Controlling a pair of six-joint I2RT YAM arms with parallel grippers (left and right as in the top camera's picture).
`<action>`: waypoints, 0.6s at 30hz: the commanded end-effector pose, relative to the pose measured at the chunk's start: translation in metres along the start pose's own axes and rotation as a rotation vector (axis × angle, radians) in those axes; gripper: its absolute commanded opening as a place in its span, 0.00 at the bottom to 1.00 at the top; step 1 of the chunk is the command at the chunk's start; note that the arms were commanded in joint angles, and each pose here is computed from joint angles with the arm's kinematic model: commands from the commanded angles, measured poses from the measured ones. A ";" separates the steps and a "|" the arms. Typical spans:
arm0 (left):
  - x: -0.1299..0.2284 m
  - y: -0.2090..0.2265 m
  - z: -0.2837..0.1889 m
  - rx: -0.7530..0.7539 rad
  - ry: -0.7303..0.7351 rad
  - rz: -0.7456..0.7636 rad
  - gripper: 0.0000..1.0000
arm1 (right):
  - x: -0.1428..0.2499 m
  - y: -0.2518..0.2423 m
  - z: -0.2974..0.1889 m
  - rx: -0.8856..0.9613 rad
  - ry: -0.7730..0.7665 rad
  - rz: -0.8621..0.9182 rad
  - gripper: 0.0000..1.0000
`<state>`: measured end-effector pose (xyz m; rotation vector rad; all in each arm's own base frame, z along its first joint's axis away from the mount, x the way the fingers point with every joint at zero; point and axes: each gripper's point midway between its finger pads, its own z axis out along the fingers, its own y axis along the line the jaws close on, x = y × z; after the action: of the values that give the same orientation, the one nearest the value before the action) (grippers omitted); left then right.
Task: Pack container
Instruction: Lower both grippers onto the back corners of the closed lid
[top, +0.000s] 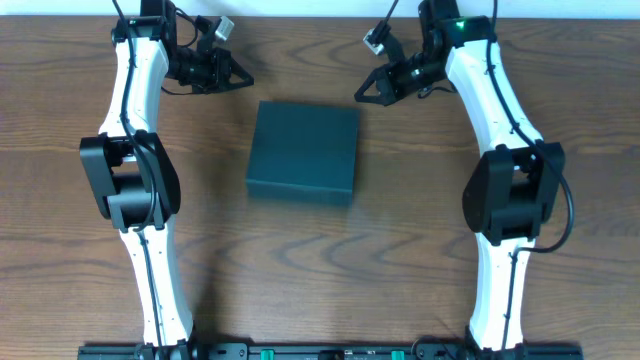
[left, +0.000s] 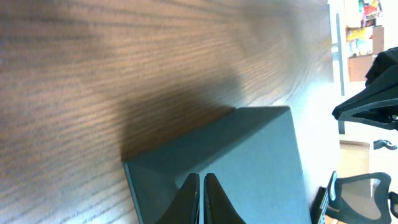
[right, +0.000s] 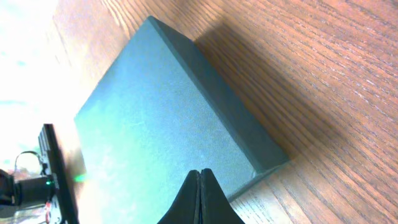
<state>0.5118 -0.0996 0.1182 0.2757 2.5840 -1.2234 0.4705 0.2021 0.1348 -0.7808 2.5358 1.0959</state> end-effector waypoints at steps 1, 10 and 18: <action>-0.002 0.002 -0.005 -0.039 0.004 0.028 0.06 | -0.007 0.005 -0.009 0.040 -0.012 -0.012 0.01; 0.030 0.029 -0.009 -0.208 0.129 -0.061 0.06 | 0.013 -0.021 -0.013 0.191 0.056 0.186 0.01; 0.066 0.044 0.006 -0.209 0.228 -0.151 0.06 | 0.056 -0.036 0.006 0.270 0.185 0.328 0.01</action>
<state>0.4750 -0.0744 0.0778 0.1813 2.8941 -1.0156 0.4523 0.1666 0.0829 -0.4767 2.9255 0.8116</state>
